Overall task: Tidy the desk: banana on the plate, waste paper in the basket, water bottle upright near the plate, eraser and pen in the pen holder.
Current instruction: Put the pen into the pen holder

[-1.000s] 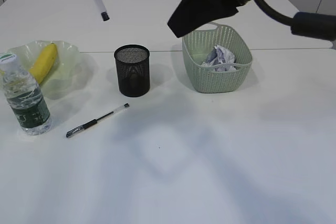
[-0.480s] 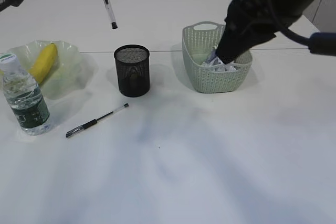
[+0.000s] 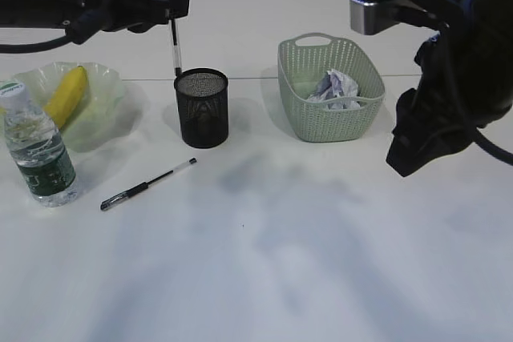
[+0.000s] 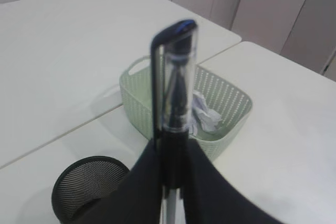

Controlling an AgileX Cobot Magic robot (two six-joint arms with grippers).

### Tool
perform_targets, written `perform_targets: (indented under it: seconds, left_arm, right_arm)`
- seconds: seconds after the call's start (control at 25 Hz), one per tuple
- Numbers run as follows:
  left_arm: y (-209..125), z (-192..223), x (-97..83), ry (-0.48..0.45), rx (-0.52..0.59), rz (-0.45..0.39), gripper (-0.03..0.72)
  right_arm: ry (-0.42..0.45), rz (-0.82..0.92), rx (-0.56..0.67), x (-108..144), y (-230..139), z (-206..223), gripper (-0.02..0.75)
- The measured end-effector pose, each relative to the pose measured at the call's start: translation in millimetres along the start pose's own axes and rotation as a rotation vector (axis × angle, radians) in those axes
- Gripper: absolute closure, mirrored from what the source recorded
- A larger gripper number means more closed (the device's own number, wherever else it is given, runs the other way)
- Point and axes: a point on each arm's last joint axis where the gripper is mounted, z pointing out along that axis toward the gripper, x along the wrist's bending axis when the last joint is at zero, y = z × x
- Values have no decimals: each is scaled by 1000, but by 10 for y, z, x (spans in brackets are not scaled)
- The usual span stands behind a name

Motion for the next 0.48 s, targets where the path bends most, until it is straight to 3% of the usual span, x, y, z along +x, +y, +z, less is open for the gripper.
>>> perform_targets:
  seconds: [0.2, 0.48]
  left_arm:
    - [-20, 250, 119, 20, 3, 65, 641]
    - [-120, 632, 290, 26, 29, 71, 641]
  right_arm:
    - [-8, 0, -2, -3, -19, 13, 485]
    - [-12, 1, -6, -6, -16, 15, 485]
